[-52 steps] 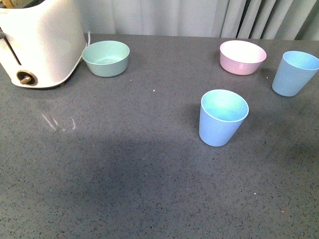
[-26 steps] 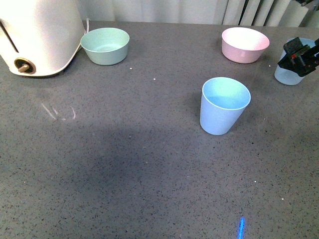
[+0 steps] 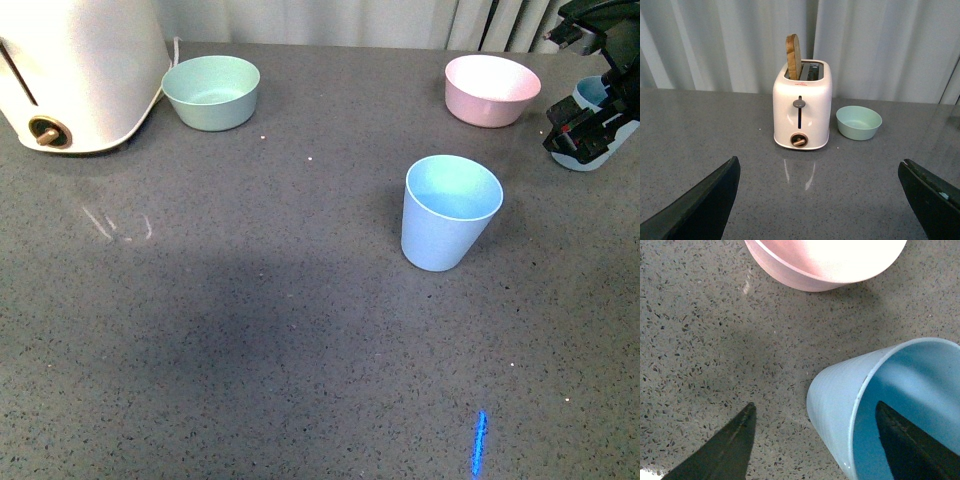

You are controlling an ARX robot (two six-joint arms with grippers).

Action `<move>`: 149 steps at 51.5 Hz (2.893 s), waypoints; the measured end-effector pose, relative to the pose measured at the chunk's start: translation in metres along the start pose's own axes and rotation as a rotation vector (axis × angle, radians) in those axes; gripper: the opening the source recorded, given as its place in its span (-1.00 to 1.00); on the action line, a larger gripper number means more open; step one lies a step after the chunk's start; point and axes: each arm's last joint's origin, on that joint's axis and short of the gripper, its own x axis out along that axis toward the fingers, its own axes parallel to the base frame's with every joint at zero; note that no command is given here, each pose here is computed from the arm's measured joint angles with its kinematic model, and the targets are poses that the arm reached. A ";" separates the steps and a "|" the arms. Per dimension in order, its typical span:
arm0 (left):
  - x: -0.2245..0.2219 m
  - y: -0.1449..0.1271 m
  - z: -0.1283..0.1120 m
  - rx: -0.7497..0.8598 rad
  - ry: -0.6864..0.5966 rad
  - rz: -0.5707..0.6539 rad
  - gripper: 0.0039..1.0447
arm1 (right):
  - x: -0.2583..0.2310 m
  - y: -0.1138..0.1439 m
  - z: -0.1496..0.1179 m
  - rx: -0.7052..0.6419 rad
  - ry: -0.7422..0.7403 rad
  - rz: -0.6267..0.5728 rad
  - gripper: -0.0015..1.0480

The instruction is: Stack blue cups with both arms

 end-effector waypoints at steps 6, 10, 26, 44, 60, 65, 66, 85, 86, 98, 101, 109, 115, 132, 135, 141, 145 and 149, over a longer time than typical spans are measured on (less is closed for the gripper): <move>0.000 0.000 0.000 0.000 0.000 0.000 0.84 | 0.002 -0.002 -0.001 0.005 0.012 0.007 -0.03; 0.000 0.000 0.000 0.000 0.000 0.000 0.84 | 0.003 -0.003 -0.003 0.008 0.016 0.011 -0.26; 0.000 0.000 0.000 0.000 0.000 0.000 0.84 | -0.003 -0.007 -0.012 0.026 0.010 0.054 -0.97; 0.000 0.000 0.000 0.000 0.000 0.000 0.84 | -0.108 0.015 -0.005 -0.153 -0.147 0.262 -0.97; 0.000 0.000 0.000 0.000 0.000 0.000 0.84 | -0.164 0.072 0.019 -0.328 -0.253 0.378 -0.97; 0.000 0.000 0.000 0.000 0.000 0.000 0.84 | -0.158 0.087 0.015 -0.360 -0.222 0.400 -0.97; 0.000 0.000 0.000 0.000 0.000 0.000 0.84 | -0.157 0.090 0.014 -0.368 -0.217 0.407 -0.97; 0.000 0.000 0.000 0.000 0.000 0.000 0.84 | -0.143 0.122 0.016 -0.447 -0.173 0.461 -0.97; 0.000 0.000 0.000 0.000 0.000 0.000 0.84 | -0.142 0.122 0.016 -0.450 -0.172 0.462 -0.97; 0.000 0.000 0.000 0.000 0.000 0.000 0.84 | -0.124 0.131 0.014 -0.468 -0.148 0.456 -0.97; 0.000 0.000 0.000 0.000 0.000 0.000 0.84 | -0.121 0.132 0.014 -0.469 -0.144 0.455 -0.97; 0.000 0.000 0.000 0.000 0.000 0.000 0.84 | -0.116 0.135 0.013 -0.464 -0.139 0.463 -0.62; 0.000 0.000 0.000 0.000 0.000 0.000 0.84 | -0.116 0.134 0.014 -0.448 -0.144 0.460 -0.29; 0.000 0.000 0.000 0.000 0.000 0.000 0.84 | -0.158 0.072 0.022 -0.197 -0.394 0.331 0.86; 0.000 0.000 0.000 0.000 0.000 0.000 0.84 | -0.172 0.060 0.017 -0.139 -0.449 0.285 0.82; 0.000 0.000 0.000 0.000 0.000 0.000 0.84 | -0.200 0.049 -0.003 -0.043 -0.535 0.180 0.83; 0.000 0.000 0.000 0.000 0.000 0.000 0.84 | -0.218 0.053 -0.018 -0.011 -0.595 0.123 0.83; 0.000 0.000 0.000 0.000 0.000 0.000 0.84 | -0.224 0.058 -0.023 0.104 -0.643 -0.062 0.67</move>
